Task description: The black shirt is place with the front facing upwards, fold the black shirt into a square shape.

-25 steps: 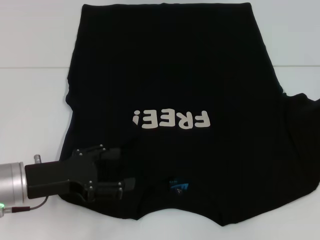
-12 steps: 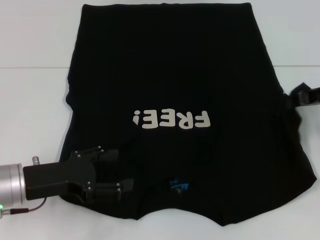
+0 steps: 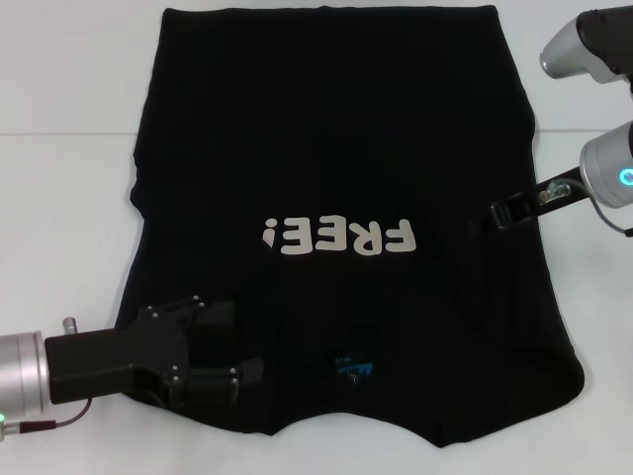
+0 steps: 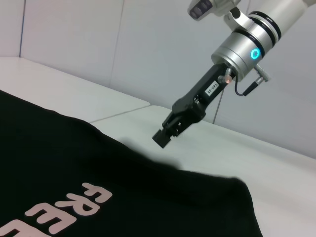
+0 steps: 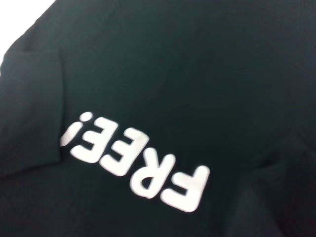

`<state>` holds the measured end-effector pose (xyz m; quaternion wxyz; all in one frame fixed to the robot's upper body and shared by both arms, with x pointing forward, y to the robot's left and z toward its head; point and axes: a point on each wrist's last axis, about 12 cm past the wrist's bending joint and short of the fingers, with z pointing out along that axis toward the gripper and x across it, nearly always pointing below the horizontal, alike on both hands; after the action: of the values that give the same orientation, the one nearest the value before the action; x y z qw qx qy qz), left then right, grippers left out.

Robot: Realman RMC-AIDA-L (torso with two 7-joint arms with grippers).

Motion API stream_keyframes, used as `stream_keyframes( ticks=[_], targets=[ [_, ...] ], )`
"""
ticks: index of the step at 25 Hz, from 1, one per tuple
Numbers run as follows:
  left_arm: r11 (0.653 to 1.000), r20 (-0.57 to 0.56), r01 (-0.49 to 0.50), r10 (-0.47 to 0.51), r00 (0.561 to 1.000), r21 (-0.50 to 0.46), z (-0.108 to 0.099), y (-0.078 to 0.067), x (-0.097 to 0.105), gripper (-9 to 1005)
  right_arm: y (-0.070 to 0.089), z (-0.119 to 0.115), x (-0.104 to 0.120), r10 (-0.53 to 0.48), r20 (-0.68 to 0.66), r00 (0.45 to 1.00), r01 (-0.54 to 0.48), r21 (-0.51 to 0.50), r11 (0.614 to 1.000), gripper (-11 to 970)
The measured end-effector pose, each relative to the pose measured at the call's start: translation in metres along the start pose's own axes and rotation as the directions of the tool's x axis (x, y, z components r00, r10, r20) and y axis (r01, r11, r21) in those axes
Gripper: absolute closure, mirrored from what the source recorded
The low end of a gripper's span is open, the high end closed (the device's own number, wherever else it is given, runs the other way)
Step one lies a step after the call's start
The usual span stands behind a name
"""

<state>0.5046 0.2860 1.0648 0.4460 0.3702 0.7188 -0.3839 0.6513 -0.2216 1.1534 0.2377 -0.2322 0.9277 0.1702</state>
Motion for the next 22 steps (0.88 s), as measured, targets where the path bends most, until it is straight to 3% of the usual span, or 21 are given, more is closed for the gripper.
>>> stream_keyframes(
  ticks=[3,6,10,14,18,19,20,22],
  targets=[
    [1.0,0.011,0.01,-0.01,1.0,-0.012,-0.002,0.0,0.001,88,0.0,0.002,0.002,0.034,0.018,0.999,-0.034,-0.037,0.999,868],
    [0.997,0.032,0.073,-0.072,0.997,-0.035,-0.007,0.002,0.0,88,-0.007,-0.002,0.011,0.091,0.085,0.992,-0.081,-0.114,0.99,758],
    [0.951,0.062,0.302,-0.299,0.952,-0.065,-0.023,0.014,-0.008,88,-0.022,-0.012,0.041,0.11,0.226,0.968,-0.043,-0.281,0.959,616],
    [0.838,0.017,0.539,-0.54,0.841,-0.082,-0.049,0.029,-0.018,87,-0.029,-0.019,0.083,0.018,0.345,0.938,0.12,-0.375,0.919,491],
    [0.688,-0.079,0.702,-0.722,0.687,-0.183,-0.076,0.042,-0.029,88,-0.029,-0.02,0.115,-0.103,0.383,0.918,0.253,-0.364,0.896,354],
    [0.688,-0.079,0.702,-0.722,0.687,-0.183,-0.076,0.042,-0.029,88,-0.027,-0.018,0.12,-0.128,0.39,0.912,0.279,-0.36,0.89,313],
    [0.585,-0.087,0.752,-0.803,0.59,-0.304,-0.091,0.051,-0.035,88,-0.025,-0.015,0.125,-0.151,0.397,0.905,0.303,-0.354,0.885,271],
    [0.551,-0.09,0.752,-0.823,0.56,-0.361,-0.097,0.056,-0.038,89,-0.019,-0.007,0.133,-0.198,0.405,0.892,0.349,-0.341,0.873,188]
  ],
)
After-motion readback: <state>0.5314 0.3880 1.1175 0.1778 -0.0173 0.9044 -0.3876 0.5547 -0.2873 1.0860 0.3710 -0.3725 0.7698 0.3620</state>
